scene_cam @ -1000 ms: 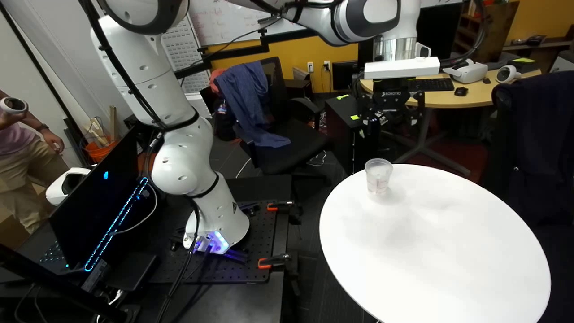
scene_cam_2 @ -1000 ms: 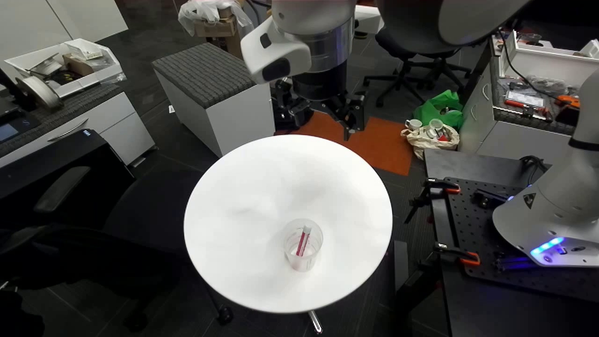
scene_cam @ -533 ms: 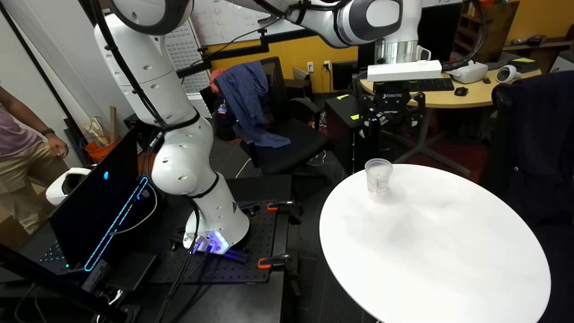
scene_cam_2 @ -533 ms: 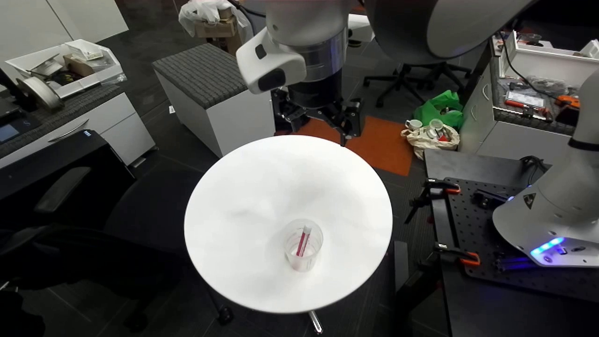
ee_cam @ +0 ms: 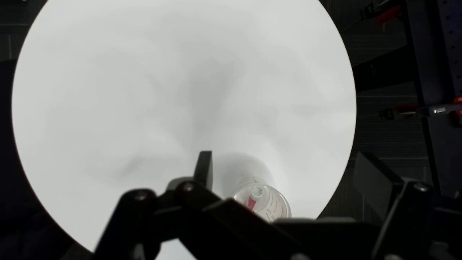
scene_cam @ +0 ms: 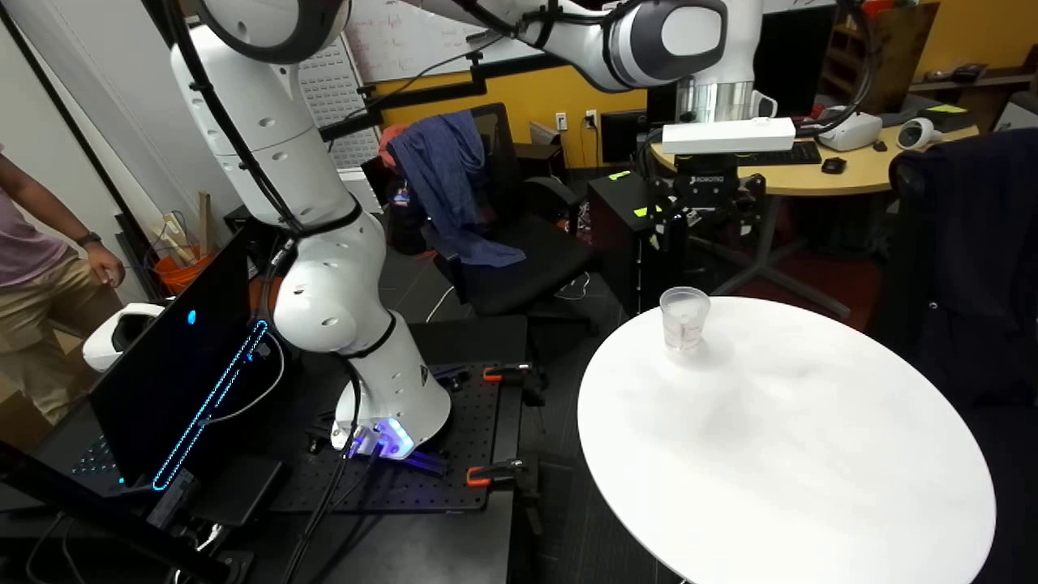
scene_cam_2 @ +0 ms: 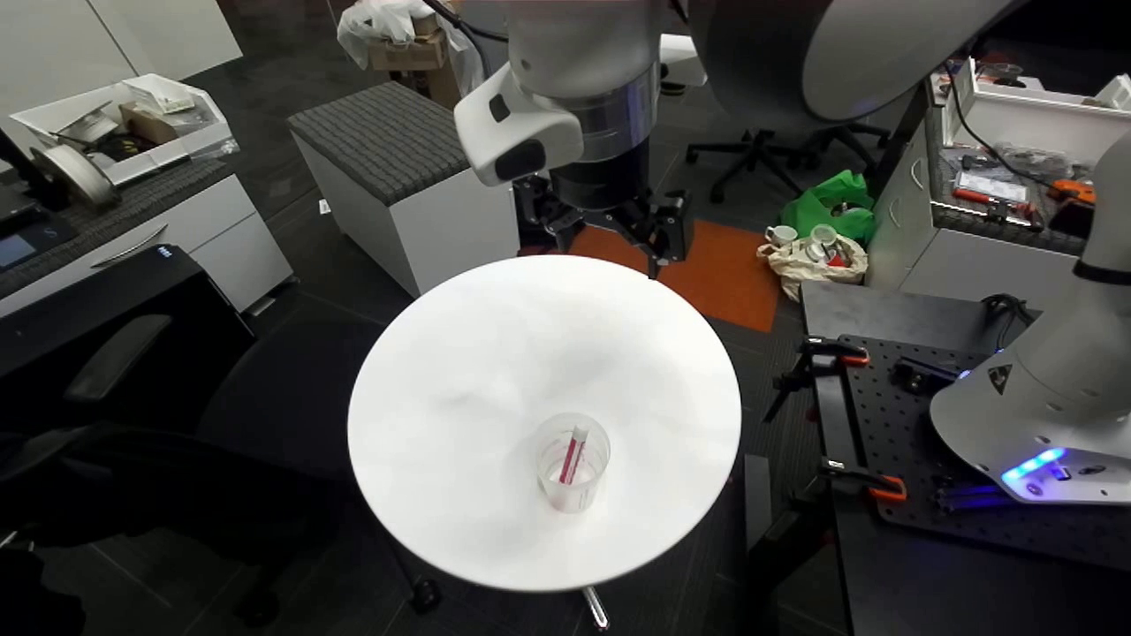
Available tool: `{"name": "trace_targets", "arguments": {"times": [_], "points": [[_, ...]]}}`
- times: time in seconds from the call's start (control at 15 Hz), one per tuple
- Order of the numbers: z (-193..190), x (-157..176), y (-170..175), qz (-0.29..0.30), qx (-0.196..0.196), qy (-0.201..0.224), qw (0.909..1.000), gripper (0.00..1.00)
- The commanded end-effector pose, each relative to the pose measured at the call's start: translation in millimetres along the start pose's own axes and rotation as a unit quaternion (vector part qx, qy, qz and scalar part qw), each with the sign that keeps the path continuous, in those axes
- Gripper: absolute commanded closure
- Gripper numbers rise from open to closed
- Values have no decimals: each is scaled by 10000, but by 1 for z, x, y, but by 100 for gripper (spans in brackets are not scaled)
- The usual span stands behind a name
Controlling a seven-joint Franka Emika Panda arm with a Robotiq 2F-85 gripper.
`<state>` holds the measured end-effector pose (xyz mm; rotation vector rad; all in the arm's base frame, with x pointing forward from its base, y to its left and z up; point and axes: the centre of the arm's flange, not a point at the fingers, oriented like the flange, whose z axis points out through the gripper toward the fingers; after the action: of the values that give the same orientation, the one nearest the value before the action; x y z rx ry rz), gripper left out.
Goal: Take the marker out of the cup and put it on the table
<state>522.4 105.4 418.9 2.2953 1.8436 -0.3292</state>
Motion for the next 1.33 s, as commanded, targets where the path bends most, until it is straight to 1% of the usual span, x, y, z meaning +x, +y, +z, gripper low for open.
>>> {"name": "trace_targets", "arguments": {"times": [0.0,0.2,0.33,0.4,0.47,0.6,0.87,1.27], "points": [[9,0,-6,-223,-90,61,9997,0],[14,11,-5,-479,-179,34,9987,0],[17,22,-4,-665,-436,63,9968,0],[19,29,-2,-748,-644,98,9951,0],[22,35,-1,-768,-769,68,9941,0],[27,48,1,-928,-976,164,9908,0],[40,69,-3,-1024,-1003,335,9891,0],[44,93,-19,-1021,-839,292,9908,0]]}}
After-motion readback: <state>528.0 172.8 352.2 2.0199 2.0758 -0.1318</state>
